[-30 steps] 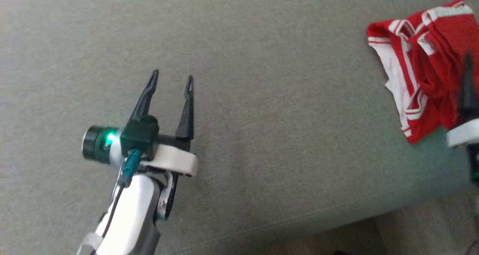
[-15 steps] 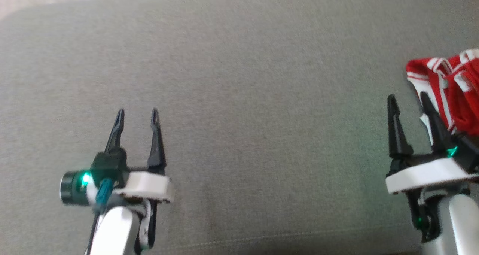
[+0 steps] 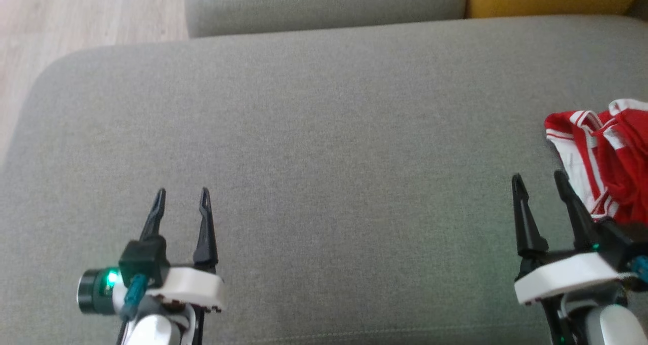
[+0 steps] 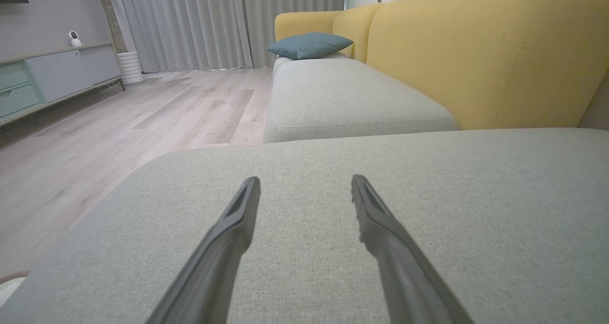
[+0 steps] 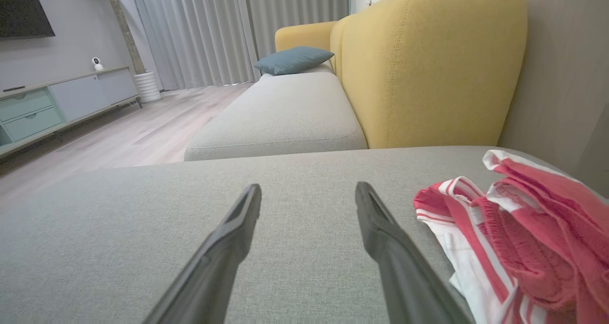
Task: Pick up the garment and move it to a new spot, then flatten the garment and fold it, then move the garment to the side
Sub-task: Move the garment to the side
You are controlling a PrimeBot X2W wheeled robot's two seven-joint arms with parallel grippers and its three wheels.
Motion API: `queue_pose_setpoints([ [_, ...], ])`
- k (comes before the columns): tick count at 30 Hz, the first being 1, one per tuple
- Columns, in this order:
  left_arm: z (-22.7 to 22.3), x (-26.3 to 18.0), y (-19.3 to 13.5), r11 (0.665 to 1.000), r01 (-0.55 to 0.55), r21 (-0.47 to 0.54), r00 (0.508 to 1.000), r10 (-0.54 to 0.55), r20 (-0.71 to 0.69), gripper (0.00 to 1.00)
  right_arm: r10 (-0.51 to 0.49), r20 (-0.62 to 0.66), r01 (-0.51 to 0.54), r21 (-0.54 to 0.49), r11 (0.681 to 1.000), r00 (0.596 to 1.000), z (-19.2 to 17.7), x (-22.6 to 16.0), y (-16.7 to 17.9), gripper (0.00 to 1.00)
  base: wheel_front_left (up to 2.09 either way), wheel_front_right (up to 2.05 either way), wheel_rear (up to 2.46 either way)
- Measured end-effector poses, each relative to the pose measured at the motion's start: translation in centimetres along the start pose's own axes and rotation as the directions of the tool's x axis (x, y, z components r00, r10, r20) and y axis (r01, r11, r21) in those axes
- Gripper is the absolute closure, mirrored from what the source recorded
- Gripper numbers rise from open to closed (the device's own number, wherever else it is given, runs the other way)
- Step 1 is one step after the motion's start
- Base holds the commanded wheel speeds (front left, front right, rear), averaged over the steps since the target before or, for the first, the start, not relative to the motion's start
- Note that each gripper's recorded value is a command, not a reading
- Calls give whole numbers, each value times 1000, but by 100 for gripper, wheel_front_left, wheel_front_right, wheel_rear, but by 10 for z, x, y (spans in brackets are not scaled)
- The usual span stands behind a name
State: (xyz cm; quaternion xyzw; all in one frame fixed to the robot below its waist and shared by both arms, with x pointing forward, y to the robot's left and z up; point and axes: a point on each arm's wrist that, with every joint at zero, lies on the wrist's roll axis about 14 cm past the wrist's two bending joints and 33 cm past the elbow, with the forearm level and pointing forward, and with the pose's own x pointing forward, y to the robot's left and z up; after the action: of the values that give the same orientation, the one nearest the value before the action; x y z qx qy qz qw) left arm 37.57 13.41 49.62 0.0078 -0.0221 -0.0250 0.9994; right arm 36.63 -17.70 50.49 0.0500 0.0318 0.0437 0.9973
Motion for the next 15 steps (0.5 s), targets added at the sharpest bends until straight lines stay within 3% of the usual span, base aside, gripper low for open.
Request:
queue_pose_setpoints([
  [15,-7,-21,-2,1000,15,4,1000,-15,-26,0,2,5,-2,-1,1000,1000,5,-14,6,0,0,0,0],
])
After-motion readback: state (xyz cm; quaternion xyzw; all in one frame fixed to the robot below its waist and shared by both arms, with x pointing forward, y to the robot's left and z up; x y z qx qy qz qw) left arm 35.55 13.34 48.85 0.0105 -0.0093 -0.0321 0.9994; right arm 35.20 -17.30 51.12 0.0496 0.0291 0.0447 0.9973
